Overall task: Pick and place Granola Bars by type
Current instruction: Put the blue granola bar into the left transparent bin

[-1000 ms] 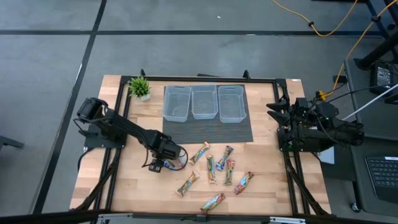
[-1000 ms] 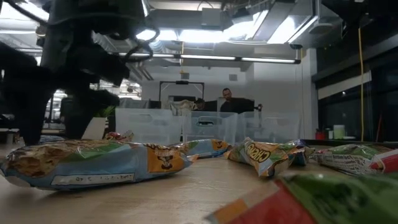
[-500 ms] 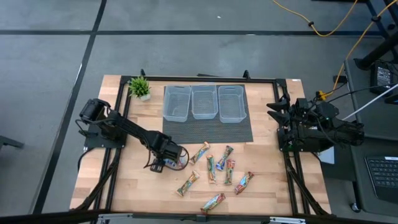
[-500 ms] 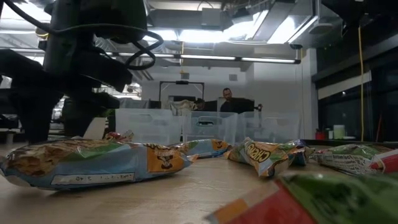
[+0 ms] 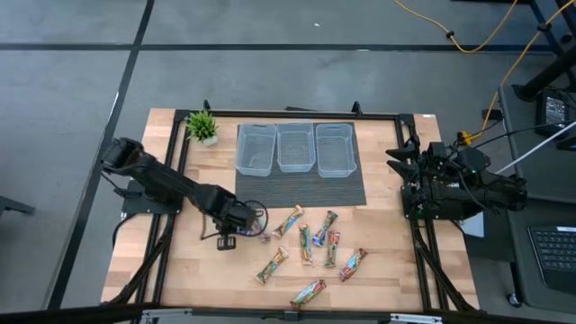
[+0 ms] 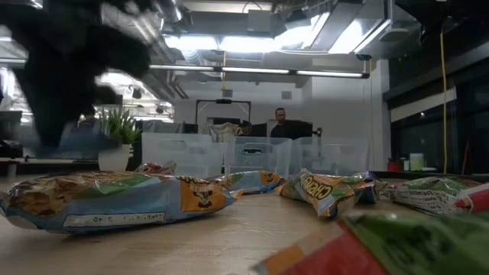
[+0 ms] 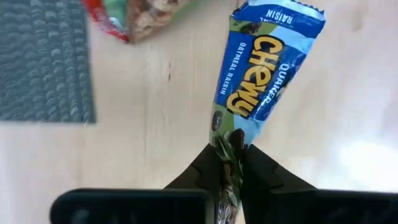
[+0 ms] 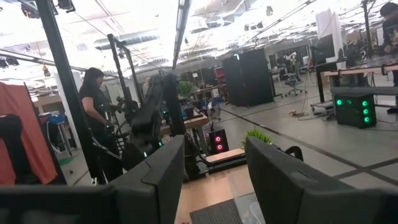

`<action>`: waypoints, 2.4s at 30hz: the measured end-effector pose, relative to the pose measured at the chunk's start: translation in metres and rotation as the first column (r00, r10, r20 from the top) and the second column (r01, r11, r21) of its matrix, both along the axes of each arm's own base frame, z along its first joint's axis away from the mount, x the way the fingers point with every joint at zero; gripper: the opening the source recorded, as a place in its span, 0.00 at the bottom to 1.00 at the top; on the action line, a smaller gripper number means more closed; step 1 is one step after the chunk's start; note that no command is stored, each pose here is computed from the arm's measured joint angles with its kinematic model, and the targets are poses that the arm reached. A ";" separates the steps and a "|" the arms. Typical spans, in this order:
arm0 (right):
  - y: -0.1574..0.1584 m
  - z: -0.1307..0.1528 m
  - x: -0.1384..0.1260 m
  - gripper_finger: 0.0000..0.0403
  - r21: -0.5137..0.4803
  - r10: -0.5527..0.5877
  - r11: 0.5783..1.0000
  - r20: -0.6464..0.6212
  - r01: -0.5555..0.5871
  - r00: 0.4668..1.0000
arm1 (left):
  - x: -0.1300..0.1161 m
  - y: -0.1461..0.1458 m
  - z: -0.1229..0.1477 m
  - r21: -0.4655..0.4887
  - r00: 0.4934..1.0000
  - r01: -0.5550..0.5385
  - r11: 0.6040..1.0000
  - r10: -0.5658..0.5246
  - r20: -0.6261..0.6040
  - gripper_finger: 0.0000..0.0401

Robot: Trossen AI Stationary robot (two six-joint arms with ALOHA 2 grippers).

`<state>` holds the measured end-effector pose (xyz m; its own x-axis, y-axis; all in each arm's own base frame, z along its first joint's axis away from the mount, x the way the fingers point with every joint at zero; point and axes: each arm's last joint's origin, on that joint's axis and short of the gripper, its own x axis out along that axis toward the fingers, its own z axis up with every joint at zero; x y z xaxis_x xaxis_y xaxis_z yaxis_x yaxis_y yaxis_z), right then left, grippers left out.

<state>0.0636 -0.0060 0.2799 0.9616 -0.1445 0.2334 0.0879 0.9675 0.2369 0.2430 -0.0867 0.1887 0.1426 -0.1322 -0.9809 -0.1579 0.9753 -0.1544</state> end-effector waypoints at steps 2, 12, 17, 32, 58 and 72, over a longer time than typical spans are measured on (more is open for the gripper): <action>0.000 0.000 0.000 0.43 -0.013 -0.003 1.000 -0.002 0.003 1.000 | -0.002 0.004 0.024 0.013 0.998 -0.023 1.000 0.022 0.066 0.07; 0.000 0.000 0.000 0.43 -0.047 -0.012 0.999 -0.006 0.012 1.000 | -0.002 0.052 0.157 0.201 0.793 -0.357 0.912 0.183 0.580 0.06; 0.000 0.001 0.000 0.43 -0.047 -0.012 0.999 0.005 0.012 1.000 | -0.015 0.082 0.216 0.215 0.636 -0.513 0.831 0.200 0.745 0.09; 0.000 0.001 0.000 0.43 -0.042 -0.010 0.999 0.005 0.011 1.000 | -0.010 0.163 0.235 0.218 0.585 -0.688 0.692 0.352 0.731 0.08; 0.000 0.000 0.000 0.43 -0.047 -0.011 0.999 -0.009 0.011 1.000 | 0.051 0.241 0.051 0.294 0.869 -0.491 0.820 0.486 0.095 0.10; 0.000 -0.001 0.000 0.43 -0.047 -0.011 0.999 -0.013 0.011 1.000 | 0.055 0.231 0.046 0.196 0.877 -0.480 0.855 0.468 0.104 0.36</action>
